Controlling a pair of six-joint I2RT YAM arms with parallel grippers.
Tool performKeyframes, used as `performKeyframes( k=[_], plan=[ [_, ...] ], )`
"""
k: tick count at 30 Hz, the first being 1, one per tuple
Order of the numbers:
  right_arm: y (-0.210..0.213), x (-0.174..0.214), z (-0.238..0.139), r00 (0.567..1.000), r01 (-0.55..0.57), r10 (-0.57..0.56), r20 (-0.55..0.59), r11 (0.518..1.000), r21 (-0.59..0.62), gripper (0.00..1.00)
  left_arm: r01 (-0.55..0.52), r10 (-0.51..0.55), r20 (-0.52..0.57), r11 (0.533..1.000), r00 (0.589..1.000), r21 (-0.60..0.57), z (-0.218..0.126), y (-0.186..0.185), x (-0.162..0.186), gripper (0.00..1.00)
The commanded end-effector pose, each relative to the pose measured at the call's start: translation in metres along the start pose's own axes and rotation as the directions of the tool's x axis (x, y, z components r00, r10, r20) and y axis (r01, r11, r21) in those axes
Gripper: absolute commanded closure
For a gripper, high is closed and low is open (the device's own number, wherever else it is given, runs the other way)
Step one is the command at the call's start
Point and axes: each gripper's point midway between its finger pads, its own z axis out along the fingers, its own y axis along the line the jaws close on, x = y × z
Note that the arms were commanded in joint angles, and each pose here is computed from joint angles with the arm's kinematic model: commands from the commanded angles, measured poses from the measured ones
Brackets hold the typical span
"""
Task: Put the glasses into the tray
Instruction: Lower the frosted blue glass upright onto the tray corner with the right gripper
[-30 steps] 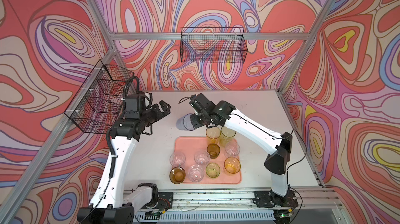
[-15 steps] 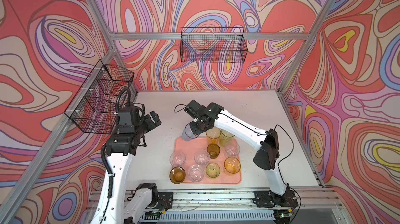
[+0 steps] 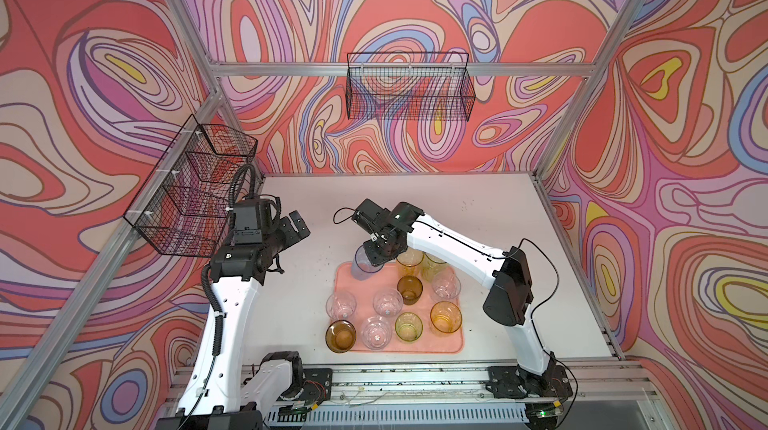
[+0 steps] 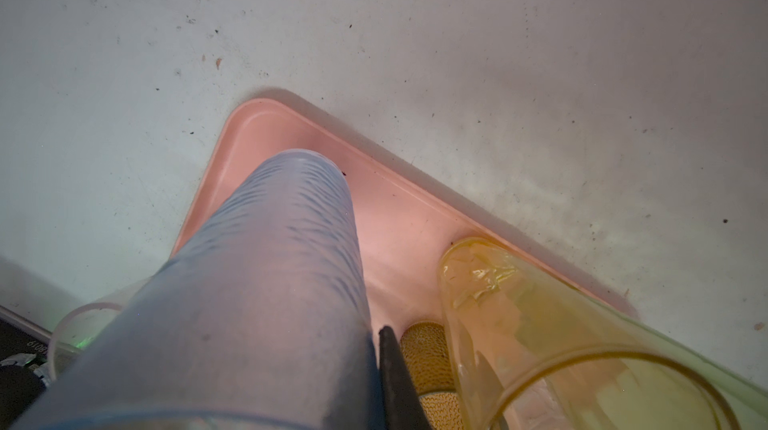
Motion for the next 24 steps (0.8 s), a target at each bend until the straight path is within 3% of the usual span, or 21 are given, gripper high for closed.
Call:
performKeyframes(
  k=[1,20,24],
  plan=[
    [0.006,0.006,0.016,1.000,0.009,-0.010,-0.023,1.000,-0.002,1.00,-0.001,0.000,0.048,1.000,0.999,0.007,-0.005,-0.002,-0.014,0.00],
    [0.011,0.008,0.029,0.999,0.008,-0.008,-0.045,1.000,0.005,1.00,0.003,-0.003,0.038,1.000,0.999,0.006,0.004,0.003,-0.010,0.00],
    [0.017,0.002,0.023,1.000,0.000,-0.001,-0.022,1.000,-0.023,0.91,0.005,-0.005,0.038,1.000,0.999,0.003,0.004,0.004,-0.010,0.00]
  ],
)
